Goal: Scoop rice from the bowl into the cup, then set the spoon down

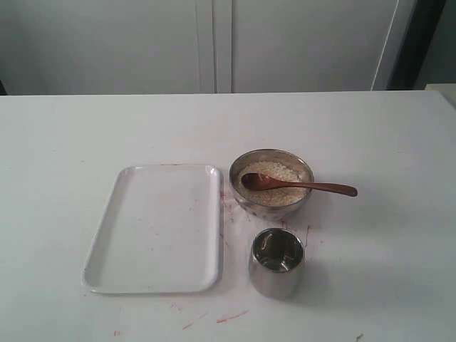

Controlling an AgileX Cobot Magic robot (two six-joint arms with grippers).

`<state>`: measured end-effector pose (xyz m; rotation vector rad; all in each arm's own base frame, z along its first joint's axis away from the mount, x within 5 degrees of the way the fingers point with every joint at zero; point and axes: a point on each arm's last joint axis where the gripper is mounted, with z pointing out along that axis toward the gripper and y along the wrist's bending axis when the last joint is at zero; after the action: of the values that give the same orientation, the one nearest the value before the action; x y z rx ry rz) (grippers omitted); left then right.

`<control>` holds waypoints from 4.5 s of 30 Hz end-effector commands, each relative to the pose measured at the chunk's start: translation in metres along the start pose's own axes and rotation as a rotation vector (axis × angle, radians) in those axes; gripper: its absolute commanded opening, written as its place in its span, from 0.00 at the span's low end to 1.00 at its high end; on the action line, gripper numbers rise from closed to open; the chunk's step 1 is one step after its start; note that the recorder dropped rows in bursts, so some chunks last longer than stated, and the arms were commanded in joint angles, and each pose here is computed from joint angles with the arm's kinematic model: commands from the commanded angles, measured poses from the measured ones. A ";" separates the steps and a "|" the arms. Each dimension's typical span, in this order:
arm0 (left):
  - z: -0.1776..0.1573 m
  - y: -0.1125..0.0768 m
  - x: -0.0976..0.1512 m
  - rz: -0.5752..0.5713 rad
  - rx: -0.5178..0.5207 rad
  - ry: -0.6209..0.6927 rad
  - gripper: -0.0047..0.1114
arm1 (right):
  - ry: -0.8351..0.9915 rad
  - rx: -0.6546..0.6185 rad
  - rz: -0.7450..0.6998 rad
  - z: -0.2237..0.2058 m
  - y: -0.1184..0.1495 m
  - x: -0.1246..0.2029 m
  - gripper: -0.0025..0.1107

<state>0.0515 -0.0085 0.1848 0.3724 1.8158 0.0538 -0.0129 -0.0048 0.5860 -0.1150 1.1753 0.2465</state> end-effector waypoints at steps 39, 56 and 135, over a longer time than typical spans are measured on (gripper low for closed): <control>0.001 -0.001 0.006 -0.005 0.011 0.038 0.16 | 1.408 -0.569 -0.769 0.204 0.001 0.393 0.02; 0.001 -0.001 0.006 -0.005 0.011 0.038 0.16 | 1.536 -0.676 -0.848 0.207 -0.007 0.449 0.02; 0.001 -0.001 0.006 -0.005 0.011 0.038 0.16 | 1.615 -0.725 -1.006 0.194 -0.019 0.512 0.18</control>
<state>0.0515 -0.0085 0.1848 0.3724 1.8158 0.0538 0.3514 0.0897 0.1879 -1.7726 2.3228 -0.4659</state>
